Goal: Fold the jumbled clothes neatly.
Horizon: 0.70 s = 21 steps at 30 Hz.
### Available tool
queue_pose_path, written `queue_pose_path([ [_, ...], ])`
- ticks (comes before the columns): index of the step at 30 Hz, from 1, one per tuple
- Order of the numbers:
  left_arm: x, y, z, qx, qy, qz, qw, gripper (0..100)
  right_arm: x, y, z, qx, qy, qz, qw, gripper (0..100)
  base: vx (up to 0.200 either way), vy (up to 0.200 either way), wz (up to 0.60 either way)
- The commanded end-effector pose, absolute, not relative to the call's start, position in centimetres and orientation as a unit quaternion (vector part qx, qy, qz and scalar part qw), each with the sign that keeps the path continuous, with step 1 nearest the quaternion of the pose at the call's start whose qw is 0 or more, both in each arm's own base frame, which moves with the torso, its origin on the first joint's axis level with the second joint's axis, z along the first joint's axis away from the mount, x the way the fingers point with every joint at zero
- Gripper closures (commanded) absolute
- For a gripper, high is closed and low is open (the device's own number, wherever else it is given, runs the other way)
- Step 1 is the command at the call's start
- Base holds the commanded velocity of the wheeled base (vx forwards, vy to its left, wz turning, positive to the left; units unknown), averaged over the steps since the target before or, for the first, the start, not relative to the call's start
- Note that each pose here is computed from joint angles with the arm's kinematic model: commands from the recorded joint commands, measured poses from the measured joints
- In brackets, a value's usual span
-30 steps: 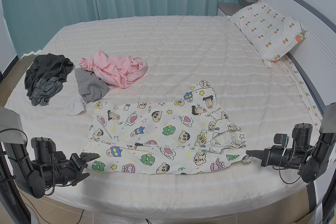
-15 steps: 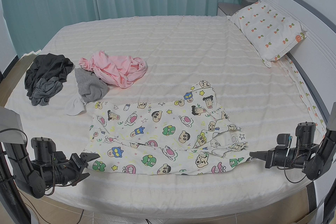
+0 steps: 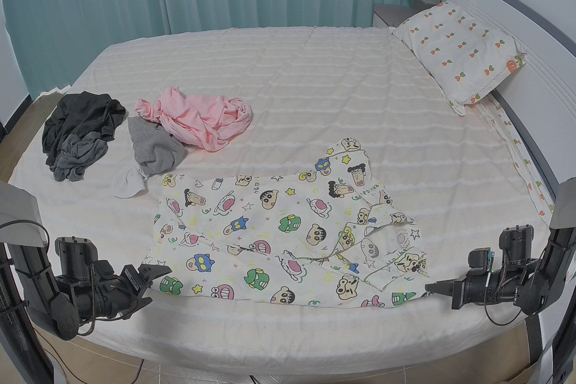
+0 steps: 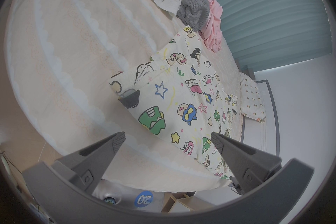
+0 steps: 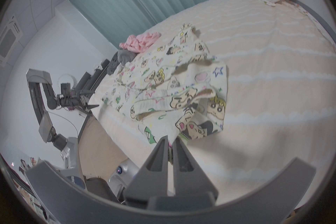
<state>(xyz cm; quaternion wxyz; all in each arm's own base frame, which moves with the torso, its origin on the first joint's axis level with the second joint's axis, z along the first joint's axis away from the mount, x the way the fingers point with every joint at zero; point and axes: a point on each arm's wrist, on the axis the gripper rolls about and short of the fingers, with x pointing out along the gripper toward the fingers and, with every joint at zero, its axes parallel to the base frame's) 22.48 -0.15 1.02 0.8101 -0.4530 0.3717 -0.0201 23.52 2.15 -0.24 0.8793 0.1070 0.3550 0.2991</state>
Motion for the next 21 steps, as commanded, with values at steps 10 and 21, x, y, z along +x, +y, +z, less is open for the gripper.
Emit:
queue_pose_path([
  [10, 22.6, -0.2, 0.9, -0.453, 0.374, -0.018, 0.809, 0, 23.6, 0.6, -0.5, 0.116, 0.349, 0.265, 0.891, 0, 0.000, 0.000, 0.00],
  [21, 22.5, -0.2, 0.9, -0.453, 0.374, -0.018, 0.809, 0, 22.9, 5.0, 8.1, 0.174, 0.227, 0.246, 0.926, 0, 0.000, 0.000, 0.00],
])
